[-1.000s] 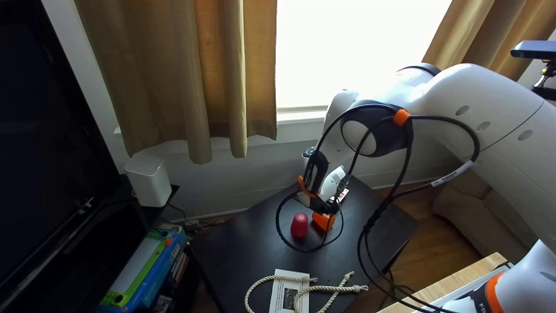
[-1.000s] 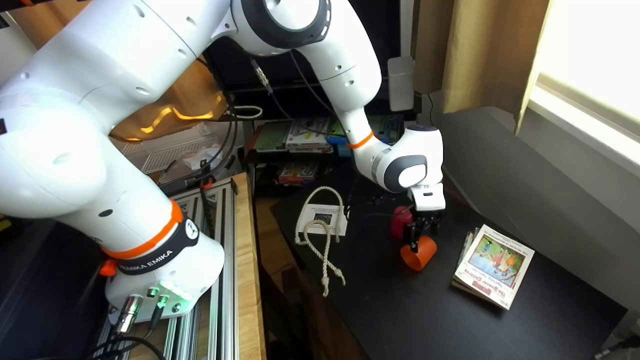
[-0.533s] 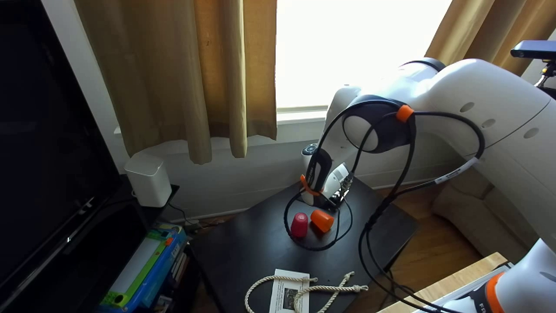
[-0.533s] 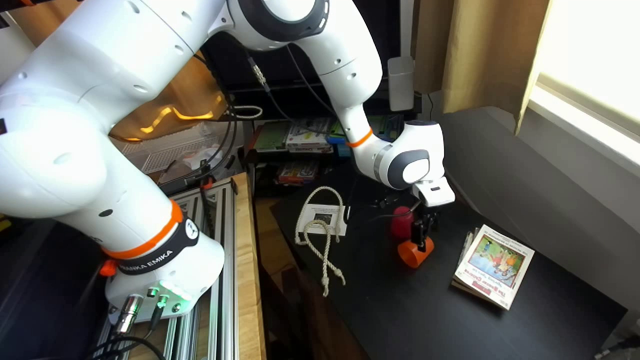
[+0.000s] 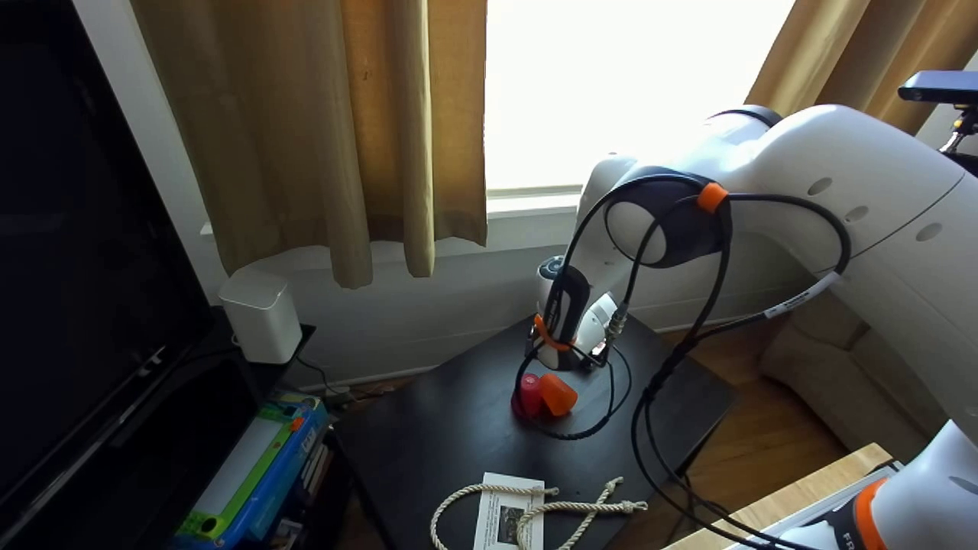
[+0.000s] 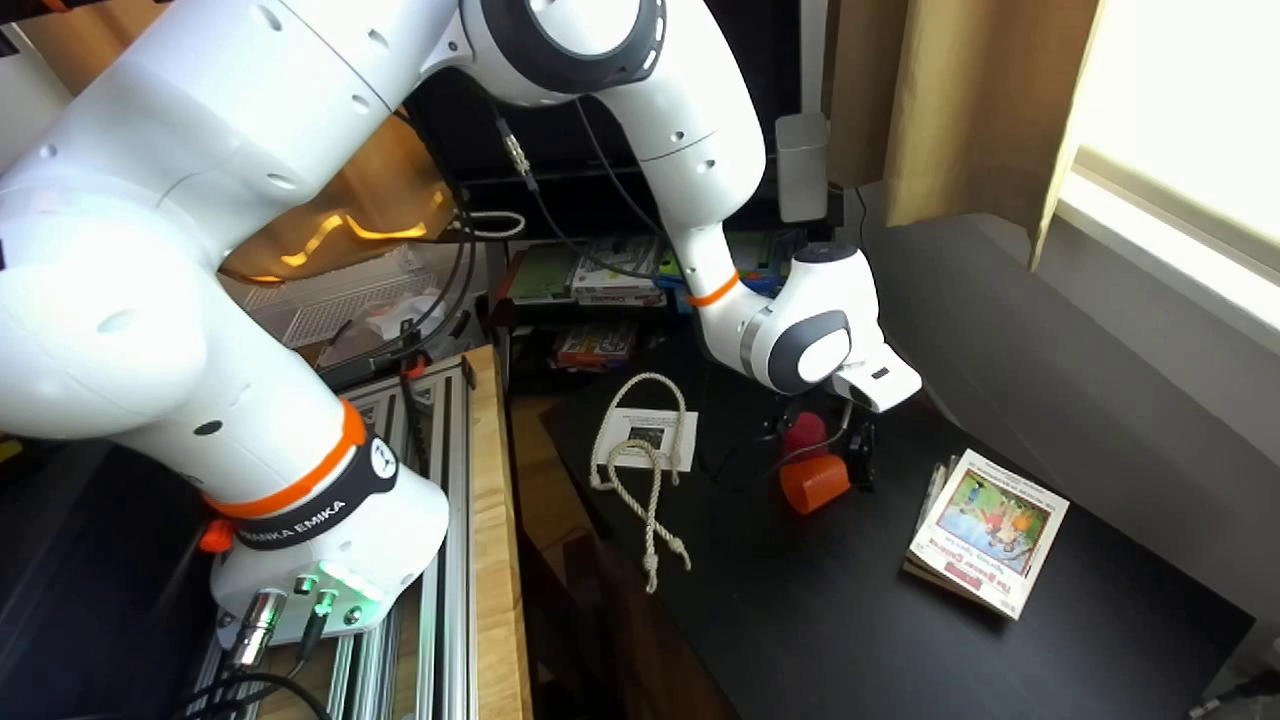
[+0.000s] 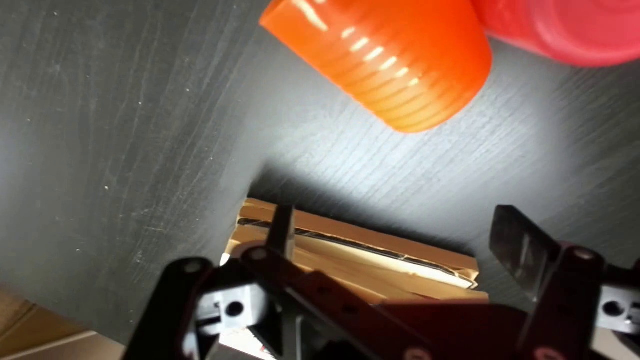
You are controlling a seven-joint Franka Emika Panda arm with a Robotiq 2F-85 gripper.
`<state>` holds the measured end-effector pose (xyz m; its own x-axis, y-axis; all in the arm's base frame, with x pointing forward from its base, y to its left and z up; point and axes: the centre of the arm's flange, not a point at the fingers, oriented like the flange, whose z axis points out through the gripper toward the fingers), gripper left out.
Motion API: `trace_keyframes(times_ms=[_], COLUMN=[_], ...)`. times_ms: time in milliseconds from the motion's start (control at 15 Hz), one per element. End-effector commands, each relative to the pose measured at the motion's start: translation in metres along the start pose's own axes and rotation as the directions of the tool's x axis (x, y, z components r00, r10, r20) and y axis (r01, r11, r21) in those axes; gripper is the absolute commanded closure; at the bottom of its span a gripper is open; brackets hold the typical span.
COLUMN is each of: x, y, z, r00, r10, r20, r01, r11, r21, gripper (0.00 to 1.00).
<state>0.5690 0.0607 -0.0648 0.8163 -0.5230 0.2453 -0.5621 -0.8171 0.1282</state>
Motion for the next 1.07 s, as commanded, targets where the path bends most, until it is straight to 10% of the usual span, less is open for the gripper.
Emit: trace_keyframes(times_ms=[0,1000], x=[-0.01,-0.039], y=[0.006,0.002], z=[0.009,0.039], r00=[0.994,0.956], r10=[-0.083,-0.215], r20=[0.064,0.199], r01=[0.079,0.204], r11=[0.995,0.976], r21=[0.064,0.077], gripper=[0.0,0.0])
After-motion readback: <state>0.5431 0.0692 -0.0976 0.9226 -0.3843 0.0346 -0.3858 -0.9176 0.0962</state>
